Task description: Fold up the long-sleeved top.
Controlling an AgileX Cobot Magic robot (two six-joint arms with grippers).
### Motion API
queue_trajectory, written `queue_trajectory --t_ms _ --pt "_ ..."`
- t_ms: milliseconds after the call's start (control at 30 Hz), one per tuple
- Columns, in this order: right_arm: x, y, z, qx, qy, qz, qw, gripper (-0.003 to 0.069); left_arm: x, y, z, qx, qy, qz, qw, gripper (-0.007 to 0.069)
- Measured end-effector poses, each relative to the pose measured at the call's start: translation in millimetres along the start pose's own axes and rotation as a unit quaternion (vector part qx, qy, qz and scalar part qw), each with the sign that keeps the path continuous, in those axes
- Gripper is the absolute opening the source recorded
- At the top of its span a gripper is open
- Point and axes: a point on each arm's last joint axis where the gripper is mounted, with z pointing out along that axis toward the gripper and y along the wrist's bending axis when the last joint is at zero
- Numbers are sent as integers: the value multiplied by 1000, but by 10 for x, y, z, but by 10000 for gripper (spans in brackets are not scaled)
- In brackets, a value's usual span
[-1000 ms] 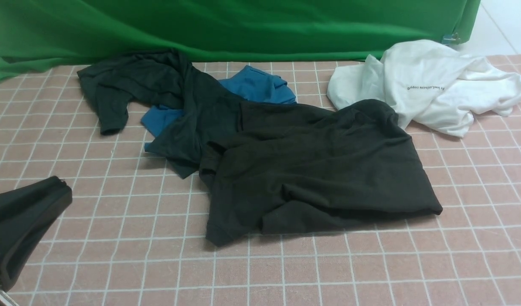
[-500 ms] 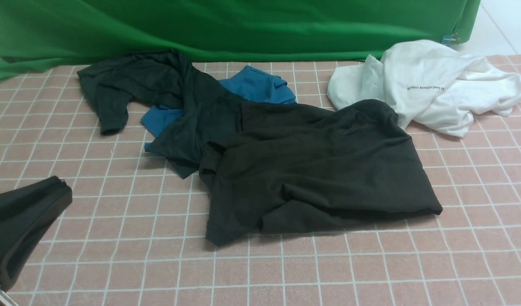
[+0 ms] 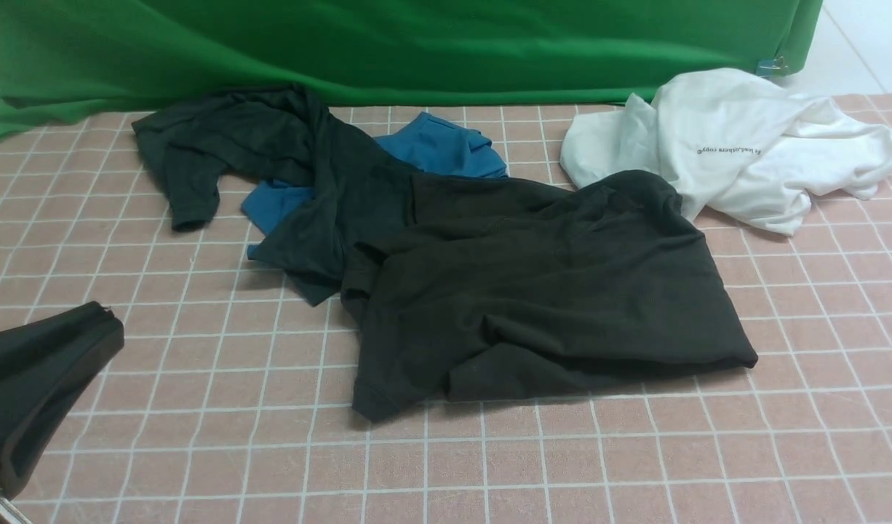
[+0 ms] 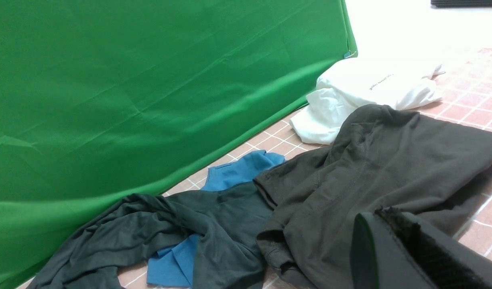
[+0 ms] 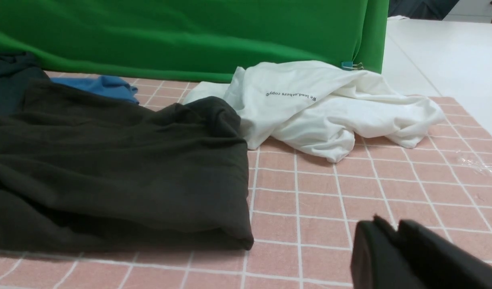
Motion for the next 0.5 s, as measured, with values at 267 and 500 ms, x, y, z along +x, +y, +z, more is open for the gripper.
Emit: queue_trajectory --t_ms 267,500 --pt "0 0 0 0 0 0 1000 124 12 65 -79 -59 -5 -46 997 18" --pt "0 0 0 0 0 0 1000 140 520 69 -117 -216 3 -106 971 18"
